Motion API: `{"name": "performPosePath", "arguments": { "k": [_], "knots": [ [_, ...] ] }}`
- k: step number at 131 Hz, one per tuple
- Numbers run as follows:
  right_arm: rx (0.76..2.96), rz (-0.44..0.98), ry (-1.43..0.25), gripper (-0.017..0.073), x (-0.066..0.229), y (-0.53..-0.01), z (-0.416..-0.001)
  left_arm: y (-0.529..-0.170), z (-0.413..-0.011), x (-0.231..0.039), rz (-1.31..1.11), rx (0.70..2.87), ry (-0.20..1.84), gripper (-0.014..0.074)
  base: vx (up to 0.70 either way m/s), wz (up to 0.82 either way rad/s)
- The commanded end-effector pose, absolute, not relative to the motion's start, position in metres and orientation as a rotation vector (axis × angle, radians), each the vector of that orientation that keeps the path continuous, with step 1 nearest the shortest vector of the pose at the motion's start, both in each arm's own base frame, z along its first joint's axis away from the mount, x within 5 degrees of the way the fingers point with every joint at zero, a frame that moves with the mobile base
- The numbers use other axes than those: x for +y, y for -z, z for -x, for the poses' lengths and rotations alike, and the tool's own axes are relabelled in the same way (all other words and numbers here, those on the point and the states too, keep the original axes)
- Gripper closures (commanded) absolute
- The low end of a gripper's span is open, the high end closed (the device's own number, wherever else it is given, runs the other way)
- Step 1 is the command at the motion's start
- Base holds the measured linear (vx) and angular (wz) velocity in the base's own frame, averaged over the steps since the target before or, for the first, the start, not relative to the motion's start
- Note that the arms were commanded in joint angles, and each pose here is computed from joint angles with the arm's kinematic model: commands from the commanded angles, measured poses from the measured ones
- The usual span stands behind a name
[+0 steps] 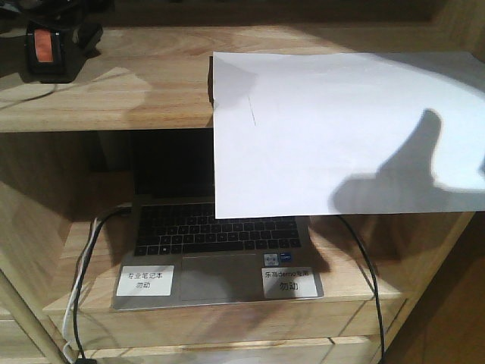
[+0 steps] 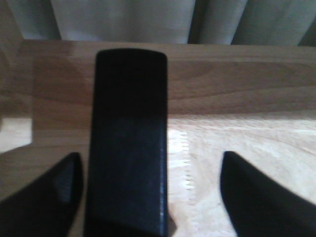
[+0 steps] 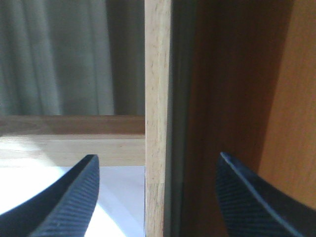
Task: Grab stapler and paper to desk for stapling
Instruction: 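Lift the stapler with the left gripper and pull it off the shelf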
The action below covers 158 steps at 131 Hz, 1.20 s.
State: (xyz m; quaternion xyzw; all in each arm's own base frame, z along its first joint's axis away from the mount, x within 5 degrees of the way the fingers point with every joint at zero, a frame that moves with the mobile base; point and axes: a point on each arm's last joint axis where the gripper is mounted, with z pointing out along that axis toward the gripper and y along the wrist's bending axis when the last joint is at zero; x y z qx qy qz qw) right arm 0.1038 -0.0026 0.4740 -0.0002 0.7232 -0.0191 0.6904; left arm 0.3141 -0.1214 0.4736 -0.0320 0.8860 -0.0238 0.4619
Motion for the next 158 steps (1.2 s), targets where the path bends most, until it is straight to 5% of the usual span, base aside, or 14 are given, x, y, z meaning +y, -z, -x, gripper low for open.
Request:
{"name": "performPosePath", "arguments": {
  "k": [1,38,77,118,158],
  "knots": [
    [1.529,0.004,0.054,0.009,-0.003,-0.487,-0.103,-0.498,-0.302,-0.114,0.081,2.074,0.093,0.0176,0.0,0.0],
    [1.529,0.004,0.054,0.009,-0.003,-0.487,-0.103,-0.495,-0.301,-0.11,0.102,2.109,0.065,0.0603,0.0,0.0],
    [1.529,0.004,0.054,0.009,-0.003,-0.487,-0.103,-0.504,-0.292,-0.106,0.05,2.082,0.054,0.0601,0.0,0.0],
    [1.529,0.004,0.054,0.009,-0.003,-0.487,-0.103,-0.542,-0.235,-0.098,-0.112,1.922,0.101,0.0601,0.0,0.0],
    [1.529,0.004,0.054,0.009,-0.003,-0.487,-0.103,-0.519,-0.174,-0.087,-0.282,1.806,0.253,0.0601,0.0,0.0]
  ]
}}
